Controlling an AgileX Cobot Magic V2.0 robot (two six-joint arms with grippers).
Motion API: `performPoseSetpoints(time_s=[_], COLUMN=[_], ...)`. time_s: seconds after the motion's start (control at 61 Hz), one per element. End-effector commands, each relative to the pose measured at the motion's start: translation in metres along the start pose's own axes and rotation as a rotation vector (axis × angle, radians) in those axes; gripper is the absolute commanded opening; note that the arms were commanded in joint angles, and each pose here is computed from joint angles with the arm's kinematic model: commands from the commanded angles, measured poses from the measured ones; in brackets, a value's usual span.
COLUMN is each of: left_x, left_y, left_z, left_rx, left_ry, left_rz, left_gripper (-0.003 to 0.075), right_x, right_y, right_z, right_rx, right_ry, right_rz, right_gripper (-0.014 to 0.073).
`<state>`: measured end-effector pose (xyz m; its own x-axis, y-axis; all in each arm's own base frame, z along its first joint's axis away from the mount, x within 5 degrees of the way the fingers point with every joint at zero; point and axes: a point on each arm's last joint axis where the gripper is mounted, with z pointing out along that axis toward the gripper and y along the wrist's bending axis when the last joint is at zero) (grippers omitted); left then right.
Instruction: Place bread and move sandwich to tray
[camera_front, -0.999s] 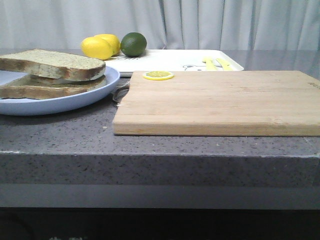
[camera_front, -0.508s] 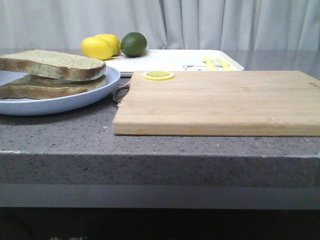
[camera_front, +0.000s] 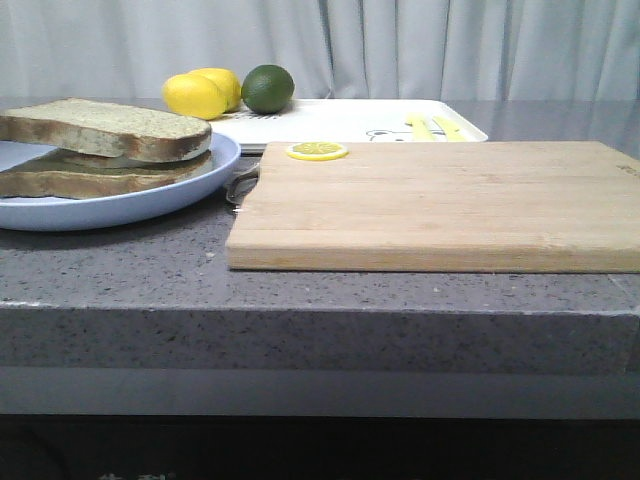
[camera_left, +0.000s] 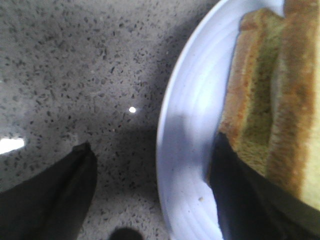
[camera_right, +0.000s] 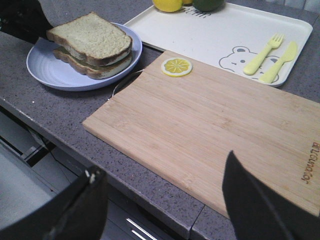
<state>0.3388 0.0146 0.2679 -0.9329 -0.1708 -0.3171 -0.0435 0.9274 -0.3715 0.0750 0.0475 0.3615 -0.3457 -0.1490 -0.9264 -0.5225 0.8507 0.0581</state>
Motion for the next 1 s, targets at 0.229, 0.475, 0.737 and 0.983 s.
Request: performPoseSetpoints(time_s=[0.229, 0.475, 0.737, 0.983], left_x=[-0.012, -0.011, -0.019, -0.042], left_y=[-0.009, -0.010, -0.018, -0.049], left_z=[-0.002, -0.001, -0.015, -0.053], left_rx=[0.080, 0.088, 0.109, 0.274], left_ry=[-0.060, -0.056, -0.063, -0.168], left_rz=[-0.018, 0.003, 0.042, 0.061], left_gripper=[0.0233, 0.0048, -0.0020, -0.0020], right_x=[-0.012, -0.012, -0.012, -0.012], right_y=[-0.001, -0.001, -0.001, -0.001], right_z=[-0.003, -0.003, -0.003, -0.003], right_rx=[0.015, 0.015, 0.015, 0.015], right_ry=[-0.089, -0.089, -0.089, -0.089], right_rz=[0.006, 0.006, 0.006, 0.006], right_gripper=[0.0510, 0.0510, 0.0510, 0.0510])
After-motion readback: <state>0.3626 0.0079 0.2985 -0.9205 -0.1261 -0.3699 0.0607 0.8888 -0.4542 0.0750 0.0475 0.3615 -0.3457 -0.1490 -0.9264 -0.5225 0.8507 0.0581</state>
